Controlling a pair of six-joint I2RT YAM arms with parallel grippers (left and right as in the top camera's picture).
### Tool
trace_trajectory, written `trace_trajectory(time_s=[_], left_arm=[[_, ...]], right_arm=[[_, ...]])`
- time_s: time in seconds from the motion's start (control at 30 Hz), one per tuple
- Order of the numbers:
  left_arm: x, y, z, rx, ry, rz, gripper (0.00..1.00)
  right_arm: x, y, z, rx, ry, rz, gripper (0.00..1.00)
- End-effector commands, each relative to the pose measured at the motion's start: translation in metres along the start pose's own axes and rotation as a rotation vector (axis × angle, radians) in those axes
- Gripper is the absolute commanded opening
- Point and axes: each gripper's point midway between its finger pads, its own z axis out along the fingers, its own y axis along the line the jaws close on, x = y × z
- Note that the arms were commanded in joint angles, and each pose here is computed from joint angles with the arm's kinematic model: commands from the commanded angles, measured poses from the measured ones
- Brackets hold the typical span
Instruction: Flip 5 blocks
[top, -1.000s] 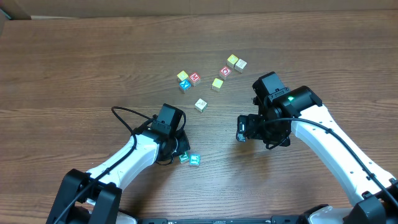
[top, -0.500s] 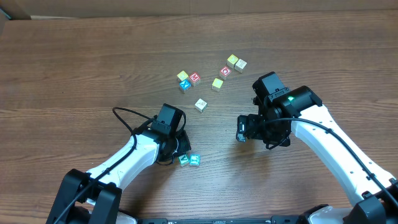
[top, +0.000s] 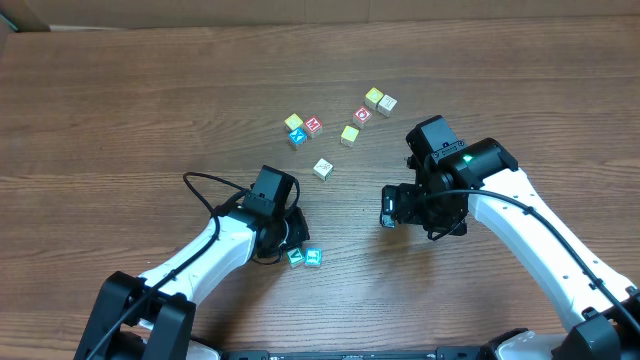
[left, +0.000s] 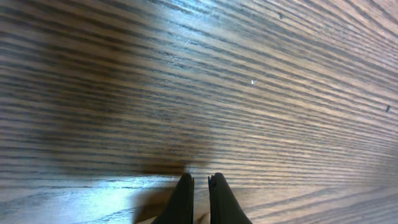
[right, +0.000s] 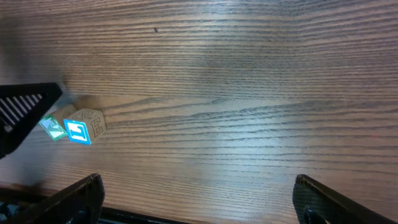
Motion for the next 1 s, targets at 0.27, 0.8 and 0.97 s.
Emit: trace_trajectory(time_s=[0.27, 0.8, 0.97], left_arm=[[-0.019, 0.041, -0.052, -0.234, 0.04, -0.139, 0.04], [0.025, 0.04, -0.047, -0.248, 0.198, -0.112, 0.04], [0.034, 0.038, -0.038, -0.273, 0.233, -0.083, 0.04]], right_arm=[[0.001, 0.0, 0.0, 0.006, -0.002, -0.008, 0.98], [0.005, -0.002, 0.0, 0.013, 0.011, -0.004, 0.98], [0.004, -0.002, 0.0, 0.013, 0.011, -0.005, 0.98]])
